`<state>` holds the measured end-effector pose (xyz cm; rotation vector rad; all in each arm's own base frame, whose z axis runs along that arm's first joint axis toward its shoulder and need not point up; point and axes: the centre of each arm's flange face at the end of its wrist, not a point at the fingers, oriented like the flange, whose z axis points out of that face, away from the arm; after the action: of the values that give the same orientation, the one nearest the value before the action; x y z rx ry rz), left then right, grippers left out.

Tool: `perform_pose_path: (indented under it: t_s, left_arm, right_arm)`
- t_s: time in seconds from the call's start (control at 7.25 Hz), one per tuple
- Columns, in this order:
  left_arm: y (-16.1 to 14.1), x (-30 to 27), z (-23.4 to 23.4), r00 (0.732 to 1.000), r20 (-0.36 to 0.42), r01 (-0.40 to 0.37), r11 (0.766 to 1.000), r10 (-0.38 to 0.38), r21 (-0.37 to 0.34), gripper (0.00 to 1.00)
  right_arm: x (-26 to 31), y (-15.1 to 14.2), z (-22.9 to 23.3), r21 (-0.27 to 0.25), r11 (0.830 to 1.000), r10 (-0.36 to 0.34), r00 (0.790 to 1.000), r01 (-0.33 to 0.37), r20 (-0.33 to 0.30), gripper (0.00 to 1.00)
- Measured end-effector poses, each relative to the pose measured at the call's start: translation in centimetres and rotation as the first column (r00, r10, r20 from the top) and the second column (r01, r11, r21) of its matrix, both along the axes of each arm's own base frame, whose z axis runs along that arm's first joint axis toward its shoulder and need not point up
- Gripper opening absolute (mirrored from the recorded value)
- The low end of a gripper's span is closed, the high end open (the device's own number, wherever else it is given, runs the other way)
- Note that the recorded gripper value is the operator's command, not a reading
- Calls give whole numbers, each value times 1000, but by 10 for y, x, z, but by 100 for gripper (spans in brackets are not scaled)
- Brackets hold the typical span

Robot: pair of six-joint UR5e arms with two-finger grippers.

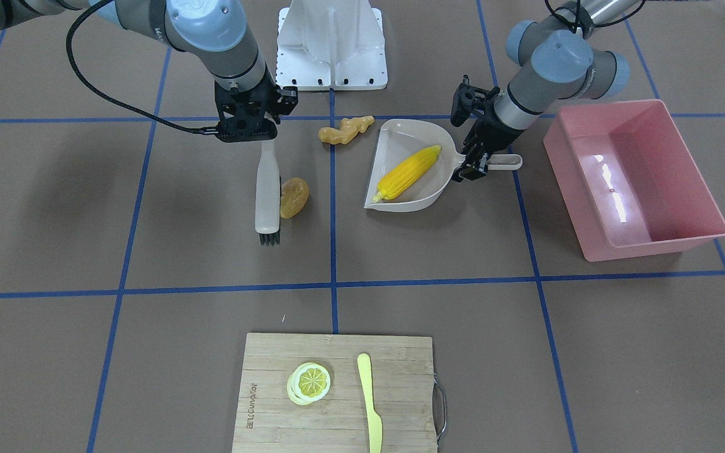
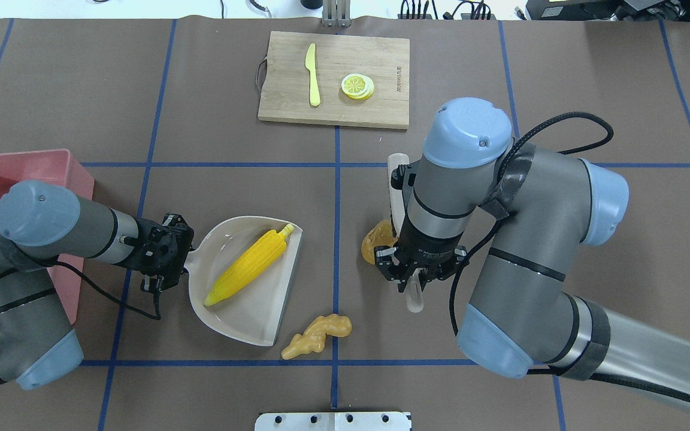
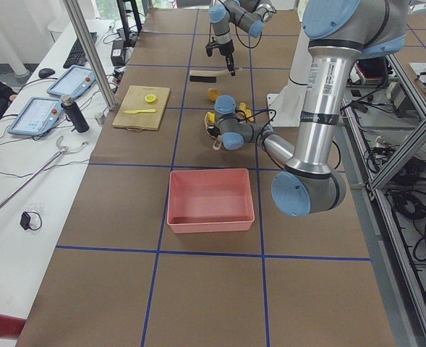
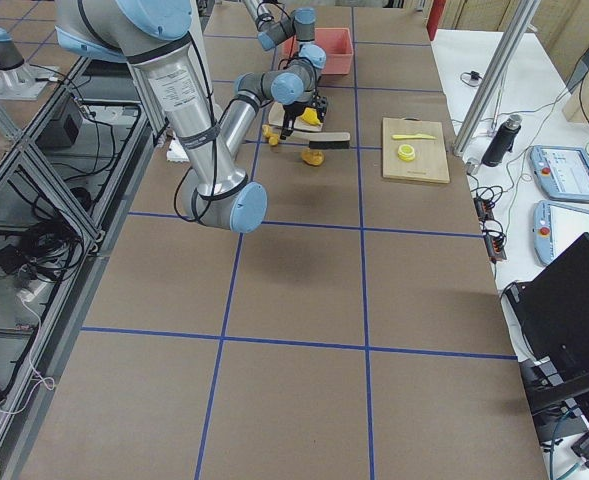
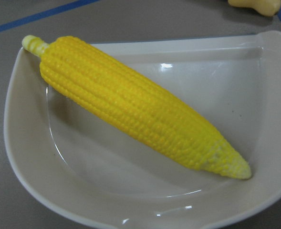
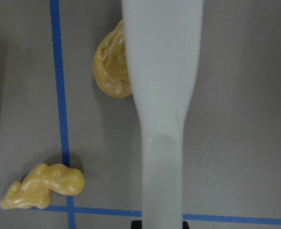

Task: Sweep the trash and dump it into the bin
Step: 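Pull the brush behind the potato with right gripper while left gripper turns dustpan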

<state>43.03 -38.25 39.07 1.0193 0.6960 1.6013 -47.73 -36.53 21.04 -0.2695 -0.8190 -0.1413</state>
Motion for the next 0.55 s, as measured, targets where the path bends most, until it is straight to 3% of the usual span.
perform_pose_path:
  t_s: [0.55]
  left_arm:
    - [-2,4,-4,999,38,-3,1000,4,-25,0]
  right_arm:
    - [-7,19,31,7,1000,-28,998,29,-51,0]
